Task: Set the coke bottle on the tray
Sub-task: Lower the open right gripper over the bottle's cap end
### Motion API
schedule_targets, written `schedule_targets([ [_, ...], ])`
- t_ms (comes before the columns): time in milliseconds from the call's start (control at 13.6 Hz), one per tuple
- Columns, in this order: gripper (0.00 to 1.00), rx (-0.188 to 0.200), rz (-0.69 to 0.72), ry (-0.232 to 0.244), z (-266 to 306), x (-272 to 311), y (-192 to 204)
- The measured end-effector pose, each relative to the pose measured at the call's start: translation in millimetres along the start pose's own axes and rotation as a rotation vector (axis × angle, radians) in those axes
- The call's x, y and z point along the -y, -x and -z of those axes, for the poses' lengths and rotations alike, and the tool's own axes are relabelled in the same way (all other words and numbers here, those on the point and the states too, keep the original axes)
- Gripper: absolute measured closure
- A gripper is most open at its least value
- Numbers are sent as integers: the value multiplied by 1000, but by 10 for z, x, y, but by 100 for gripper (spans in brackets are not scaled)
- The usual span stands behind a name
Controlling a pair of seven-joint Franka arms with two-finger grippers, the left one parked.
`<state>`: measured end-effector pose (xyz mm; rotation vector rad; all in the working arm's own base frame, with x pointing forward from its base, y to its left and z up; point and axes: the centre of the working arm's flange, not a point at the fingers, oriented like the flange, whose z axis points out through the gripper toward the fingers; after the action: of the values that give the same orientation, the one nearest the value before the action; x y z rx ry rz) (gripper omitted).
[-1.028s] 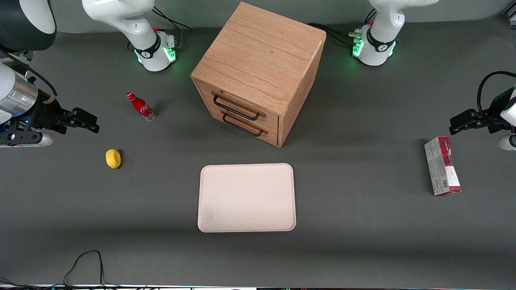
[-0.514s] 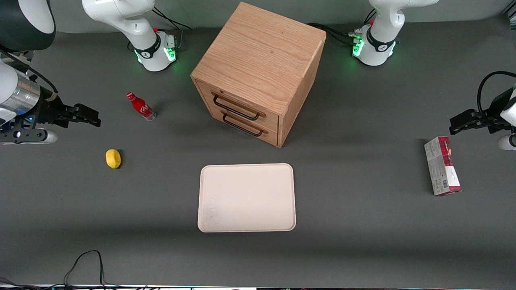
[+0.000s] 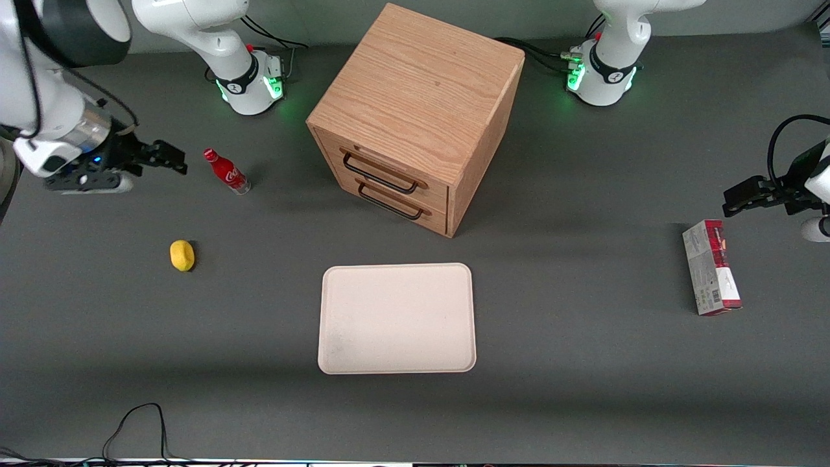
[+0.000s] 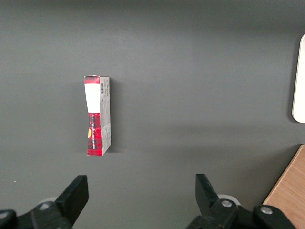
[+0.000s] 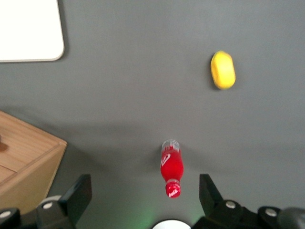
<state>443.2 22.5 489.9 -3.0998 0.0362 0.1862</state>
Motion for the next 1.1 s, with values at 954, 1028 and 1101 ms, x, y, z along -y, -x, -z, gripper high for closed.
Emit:
schedule_targets([
  [954,0,-7,45,44,-1591,-241,936],
  [1028,0,-5,37,43,-1603,-302,931],
  [1101,0,-7,26,37,-1615,-352,922],
])
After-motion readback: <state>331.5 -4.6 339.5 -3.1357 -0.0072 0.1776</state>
